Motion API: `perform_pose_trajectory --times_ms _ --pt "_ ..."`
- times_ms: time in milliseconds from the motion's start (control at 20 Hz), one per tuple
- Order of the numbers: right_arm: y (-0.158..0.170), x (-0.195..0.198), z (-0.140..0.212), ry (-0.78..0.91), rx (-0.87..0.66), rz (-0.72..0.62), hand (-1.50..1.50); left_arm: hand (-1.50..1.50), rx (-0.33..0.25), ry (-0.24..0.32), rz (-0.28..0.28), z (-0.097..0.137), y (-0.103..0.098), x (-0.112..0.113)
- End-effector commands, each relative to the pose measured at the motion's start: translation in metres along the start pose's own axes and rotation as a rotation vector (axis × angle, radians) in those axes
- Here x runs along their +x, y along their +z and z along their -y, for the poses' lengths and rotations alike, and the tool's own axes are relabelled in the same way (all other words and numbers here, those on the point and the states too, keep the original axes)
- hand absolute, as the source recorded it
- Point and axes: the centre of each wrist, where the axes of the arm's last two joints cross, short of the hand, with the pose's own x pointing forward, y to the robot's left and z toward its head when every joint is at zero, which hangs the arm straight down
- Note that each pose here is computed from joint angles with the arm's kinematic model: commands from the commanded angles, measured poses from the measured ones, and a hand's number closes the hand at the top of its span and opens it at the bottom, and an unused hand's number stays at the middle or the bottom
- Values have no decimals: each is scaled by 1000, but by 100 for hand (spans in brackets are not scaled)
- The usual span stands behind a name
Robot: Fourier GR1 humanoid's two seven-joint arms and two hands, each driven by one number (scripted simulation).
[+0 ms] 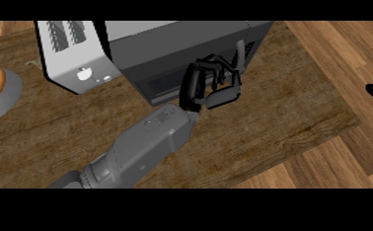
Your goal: Pick up the milk, place it into the microwave and close the microwave
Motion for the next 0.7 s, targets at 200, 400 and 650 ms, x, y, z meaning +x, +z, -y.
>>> perform_pose_trajectory --times_ms 200,400,650 --pt "-2 9 4 11 31 -10 -150 150 37 -11 -29 -8 -20 2" --pt "-7 10 1 -21 76 12 -150 150 -37 -79 -25 -4 -17 -1" --pt "-11 10 -1 -57 111 24 -150 150 10 -160 -82 -13 -16 -9"
